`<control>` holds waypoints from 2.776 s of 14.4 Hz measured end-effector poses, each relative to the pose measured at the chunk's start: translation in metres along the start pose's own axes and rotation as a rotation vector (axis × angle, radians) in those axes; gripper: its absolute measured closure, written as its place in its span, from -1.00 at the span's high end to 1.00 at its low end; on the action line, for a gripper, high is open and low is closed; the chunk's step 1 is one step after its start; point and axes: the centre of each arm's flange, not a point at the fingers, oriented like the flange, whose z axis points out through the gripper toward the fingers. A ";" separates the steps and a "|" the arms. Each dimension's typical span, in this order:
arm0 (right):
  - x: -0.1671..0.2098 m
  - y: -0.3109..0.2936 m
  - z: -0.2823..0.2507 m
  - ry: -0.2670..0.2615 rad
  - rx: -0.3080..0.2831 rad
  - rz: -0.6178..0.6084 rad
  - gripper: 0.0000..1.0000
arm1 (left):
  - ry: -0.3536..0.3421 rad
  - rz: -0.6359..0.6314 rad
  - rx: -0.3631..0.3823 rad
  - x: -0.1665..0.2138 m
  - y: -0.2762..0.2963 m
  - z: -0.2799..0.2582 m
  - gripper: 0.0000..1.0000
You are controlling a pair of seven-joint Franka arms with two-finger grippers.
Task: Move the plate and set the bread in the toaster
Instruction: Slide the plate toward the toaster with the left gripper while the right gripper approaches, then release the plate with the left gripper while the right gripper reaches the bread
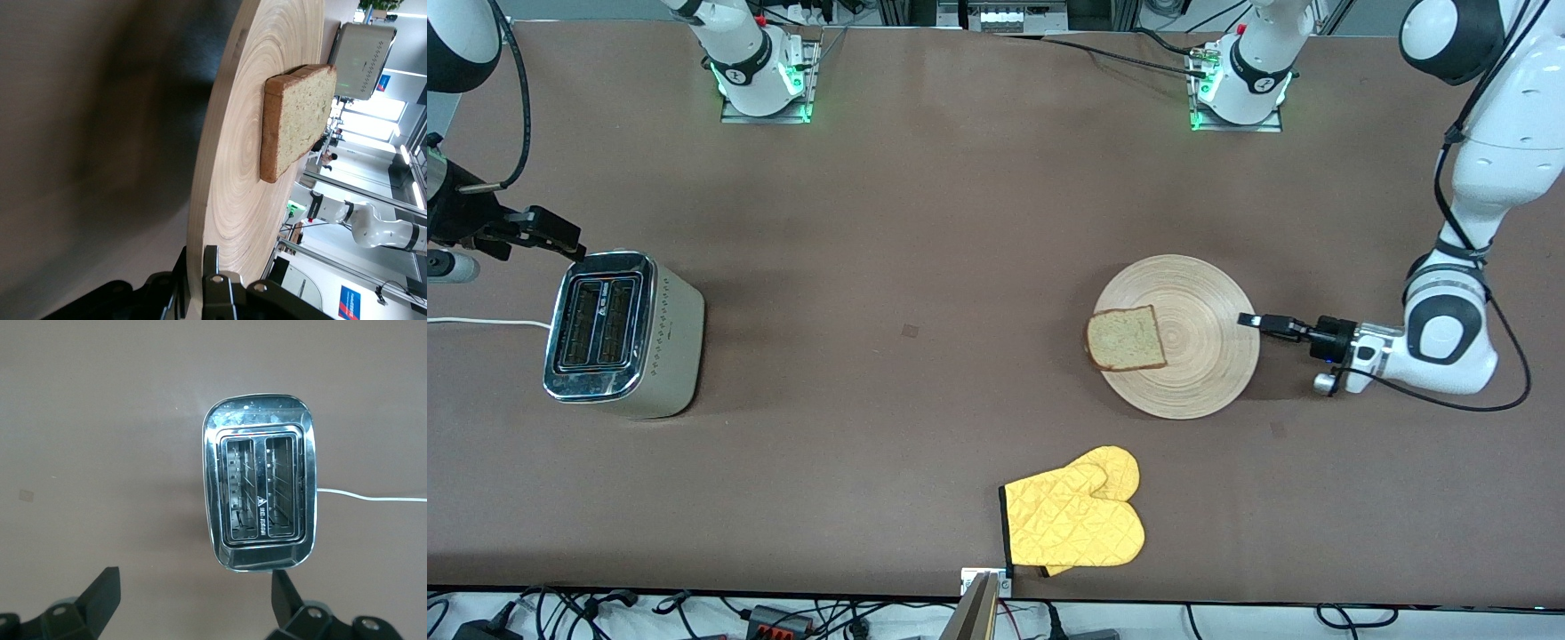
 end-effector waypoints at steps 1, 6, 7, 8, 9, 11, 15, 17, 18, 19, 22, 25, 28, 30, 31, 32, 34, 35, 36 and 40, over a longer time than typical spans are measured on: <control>0.000 -0.002 0.003 -0.005 0.014 0.001 1.00 | -0.019 0.003 -0.019 0.007 0.008 0.017 -0.80; 0.011 -0.021 0.038 -0.064 0.067 -0.013 1.00 | -0.102 -0.007 -0.143 0.040 0.055 0.117 -0.80; 0.013 -0.033 0.044 -0.072 0.068 -0.033 1.00 | -0.114 -0.008 -0.163 0.045 0.066 0.137 -0.80; 0.014 -0.046 0.048 -0.079 0.067 -0.055 1.00 | -0.125 -0.008 -0.183 0.050 0.077 0.157 -0.81; 0.015 -0.060 0.053 -0.087 0.066 -0.076 1.00 | -0.134 -0.006 -0.199 0.054 0.087 0.175 -0.81; 0.017 -0.080 0.065 -0.110 0.063 -0.100 1.00 | -0.130 -0.007 -0.216 0.061 0.099 0.208 -0.81; 0.022 -0.105 0.096 -0.157 0.059 -0.136 1.00 | -0.107 -0.013 -0.220 0.071 0.116 0.265 -0.81; 0.021 -0.124 0.102 -0.162 0.056 -0.165 1.00 | -0.096 -0.002 -0.188 0.075 0.126 0.289 -0.81; 0.021 -0.132 0.104 -0.160 0.058 -0.174 1.00 | -0.083 0.004 -0.160 0.078 0.129 0.299 -0.81; 0.023 -0.138 0.108 -0.159 0.073 -0.176 1.00 | -0.065 0.008 -0.134 0.080 0.131 0.307 -0.81; 0.029 -0.147 0.132 -0.182 0.127 -0.160 1.00 | -0.048 0.009 -0.125 0.081 0.140 0.331 -0.81; 0.034 -0.153 0.158 -0.211 0.176 -0.136 1.00 | -0.033 0.008 -0.116 0.081 0.145 0.346 -0.81; 0.039 -0.161 0.190 -0.249 0.221 -0.109 1.00 | -0.035 0.012 -0.103 0.080 0.147 0.354 -0.81; 0.040 -0.167 0.206 -0.265 0.220 -0.084 1.00 | -0.033 0.013 -0.091 0.080 0.147 0.359 -0.81; 0.040 -0.172 0.212 -0.270 0.216 -0.072 1.00 | -0.033 0.012 -0.087 0.080 0.146 0.362 -0.81; 0.039 -0.177 0.217 -0.277 0.211 -0.057 1.00 | -0.031 0.010 -0.082 0.080 0.144 0.364 -0.81; 0.035 -0.192 0.227 -0.302 0.196 -0.014 1.00 | -0.030 0.013 -0.082 0.080 0.145 0.364 -0.74; 0.033 -0.200 0.233 -0.312 0.189 -0.007 1.00 | -0.027 0.016 -0.082 0.082 0.146 0.363 -0.59; 0.031 -0.208 0.238 -0.317 0.184 -0.007 1.00 | -0.024 0.018 -0.082 0.083 0.147 0.361 -0.59; 0.030 -0.219 0.261 -0.339 0.208 0.009 1.00 | -0.011 0.020 -0.070 0.086 0.142 0.348 -0.17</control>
